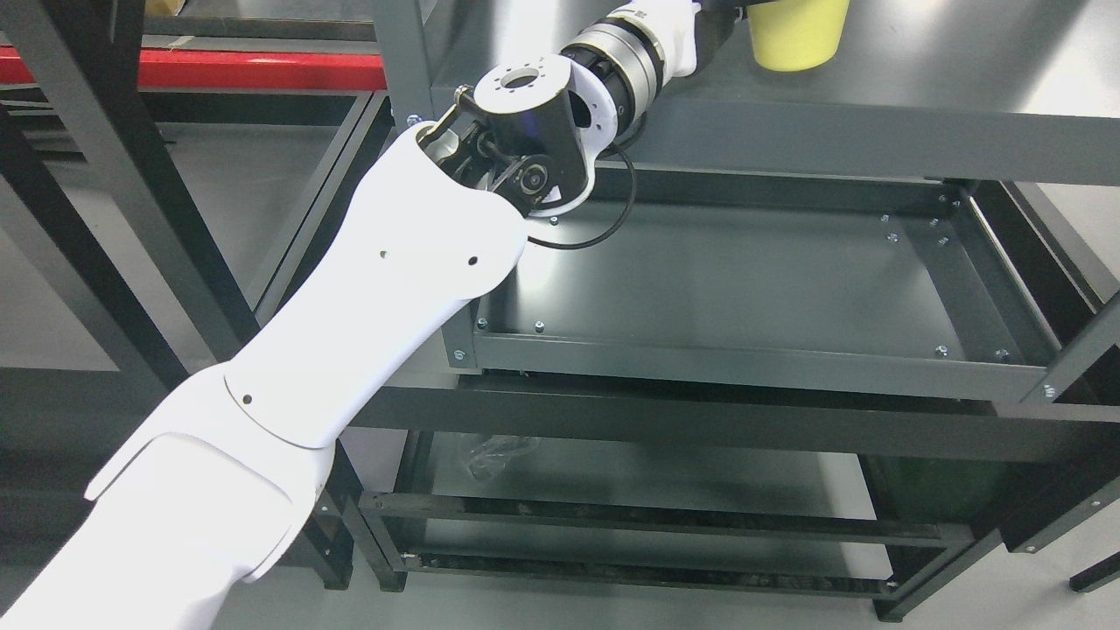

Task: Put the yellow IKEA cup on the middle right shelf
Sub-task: 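Open the left hand to release the cup on the shelf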

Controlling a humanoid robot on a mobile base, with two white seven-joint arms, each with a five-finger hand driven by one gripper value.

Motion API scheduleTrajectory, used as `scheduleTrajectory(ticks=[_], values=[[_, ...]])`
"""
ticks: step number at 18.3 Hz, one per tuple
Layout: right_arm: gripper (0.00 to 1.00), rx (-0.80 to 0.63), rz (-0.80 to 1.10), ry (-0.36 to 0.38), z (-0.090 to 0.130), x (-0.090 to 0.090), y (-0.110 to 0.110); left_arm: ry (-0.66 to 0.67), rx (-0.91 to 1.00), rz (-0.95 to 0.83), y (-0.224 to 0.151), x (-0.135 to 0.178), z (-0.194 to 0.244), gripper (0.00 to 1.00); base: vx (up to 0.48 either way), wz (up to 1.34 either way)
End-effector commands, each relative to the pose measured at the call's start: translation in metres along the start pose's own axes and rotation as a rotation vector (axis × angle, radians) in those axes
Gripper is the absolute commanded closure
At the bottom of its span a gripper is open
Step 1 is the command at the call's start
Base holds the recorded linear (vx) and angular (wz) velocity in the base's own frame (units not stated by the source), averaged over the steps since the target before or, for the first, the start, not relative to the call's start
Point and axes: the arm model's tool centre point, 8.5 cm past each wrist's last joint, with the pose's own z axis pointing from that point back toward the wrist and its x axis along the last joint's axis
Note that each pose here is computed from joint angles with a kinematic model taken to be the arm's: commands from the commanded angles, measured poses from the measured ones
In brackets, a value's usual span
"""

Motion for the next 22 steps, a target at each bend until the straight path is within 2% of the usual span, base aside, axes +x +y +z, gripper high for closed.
scheduleTrajectory(ticks=[1, 2, 5, 12, 17, 22], values=[[0.01, -0.013, -0.004, 0.014, -0.001, -0.009, -0.01, 0.071, 0.07, -0.066, 0.024, -0.022, -0.007, 0.4, 0.0, 0.0], [0.01, -0.013, -0.004, 0.014, -0.001, -0.009, -0.01, 0.062, 0.062, -0.073, 0.02, -0.02, -0.007, 0.32, 0.0, 0.0], [0.01, -0.013, -0.004, 0.014, -0.001, -0.009, -0.01, 0.054, 0.051, -0.077, 0.016, -0.017, -0.006, 0.2, 0.0, 0.0], [0.01, -0.013, -0.004, 0.014, -0.001, -0.009, -0.01, 0.022, 0.034, -0.109, 0.008, -0.009, -0.003, 0.02, 0.004, 0.01], [0.01, -0.013, -0.004, 0.014, -0.001, -0.009, -0.01, -0.013, 0.028, -0.137, 0.003, -0.003, -0.001, 0.01, 0.0, 0.0], [0.01, -0.013, -0.004, 0.014, -0.001, -0.009, -0.01, -0.081, 0.083, -0.258, 0.01, 0.003, -0.001, 0.01, 0.0, 0.0]])
